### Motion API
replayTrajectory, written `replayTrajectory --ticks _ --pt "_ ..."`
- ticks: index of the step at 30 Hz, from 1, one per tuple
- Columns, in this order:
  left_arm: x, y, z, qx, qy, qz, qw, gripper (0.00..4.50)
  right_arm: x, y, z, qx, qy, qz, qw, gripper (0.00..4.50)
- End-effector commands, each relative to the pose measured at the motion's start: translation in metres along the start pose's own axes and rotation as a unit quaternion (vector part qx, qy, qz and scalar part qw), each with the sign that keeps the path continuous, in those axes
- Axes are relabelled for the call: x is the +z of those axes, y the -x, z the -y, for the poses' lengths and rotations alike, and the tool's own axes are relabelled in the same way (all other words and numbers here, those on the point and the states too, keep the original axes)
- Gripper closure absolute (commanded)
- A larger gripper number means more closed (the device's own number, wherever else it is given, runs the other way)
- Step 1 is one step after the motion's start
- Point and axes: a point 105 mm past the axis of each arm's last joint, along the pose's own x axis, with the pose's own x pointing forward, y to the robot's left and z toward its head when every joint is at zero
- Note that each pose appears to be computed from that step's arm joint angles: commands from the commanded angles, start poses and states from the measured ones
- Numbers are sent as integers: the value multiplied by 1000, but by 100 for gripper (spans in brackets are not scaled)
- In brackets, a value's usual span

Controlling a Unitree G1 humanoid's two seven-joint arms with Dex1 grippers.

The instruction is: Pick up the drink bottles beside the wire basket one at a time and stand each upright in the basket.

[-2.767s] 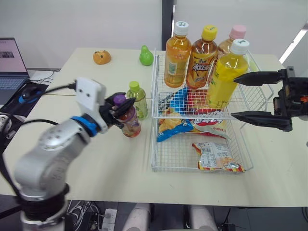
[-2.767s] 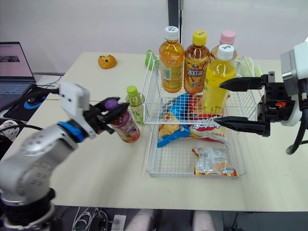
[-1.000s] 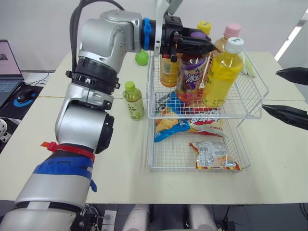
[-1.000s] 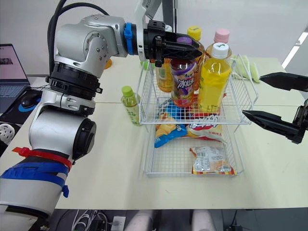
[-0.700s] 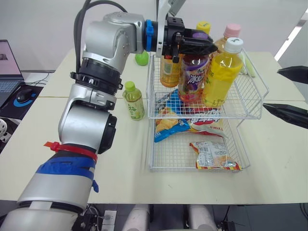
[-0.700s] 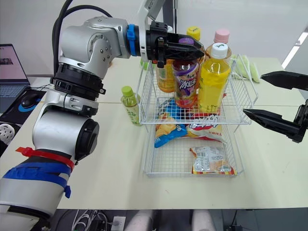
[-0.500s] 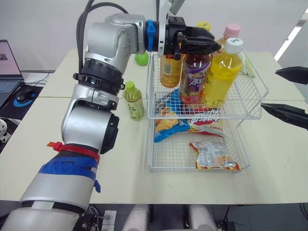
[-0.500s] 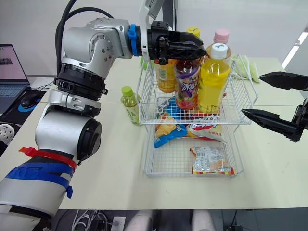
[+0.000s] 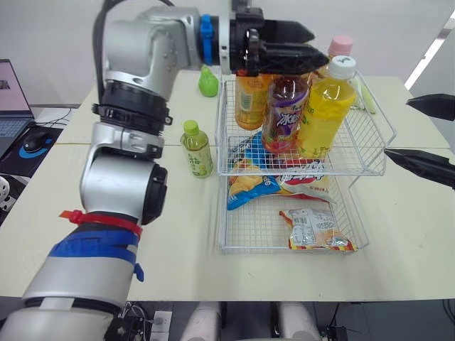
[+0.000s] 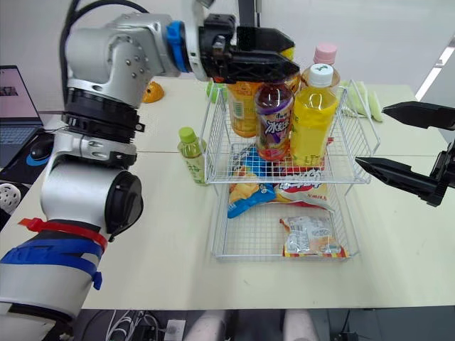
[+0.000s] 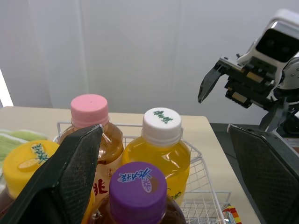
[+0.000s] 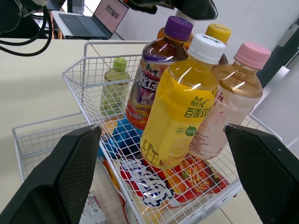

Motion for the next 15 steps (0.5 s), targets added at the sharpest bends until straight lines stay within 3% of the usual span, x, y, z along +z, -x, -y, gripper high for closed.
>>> replayTrajectory --ticks 1,9,15 --pt "31 16 14 0 -38 19 999 5 11 2 0 -7 25 7 1000 0" --pt "49 65 19 74 -71 21 995 5 12 4 2 -8 29 6 1000 0" --pt "47 128 15 208 -82 28 974 5 14 -2 -5 22 26 11 999 0"
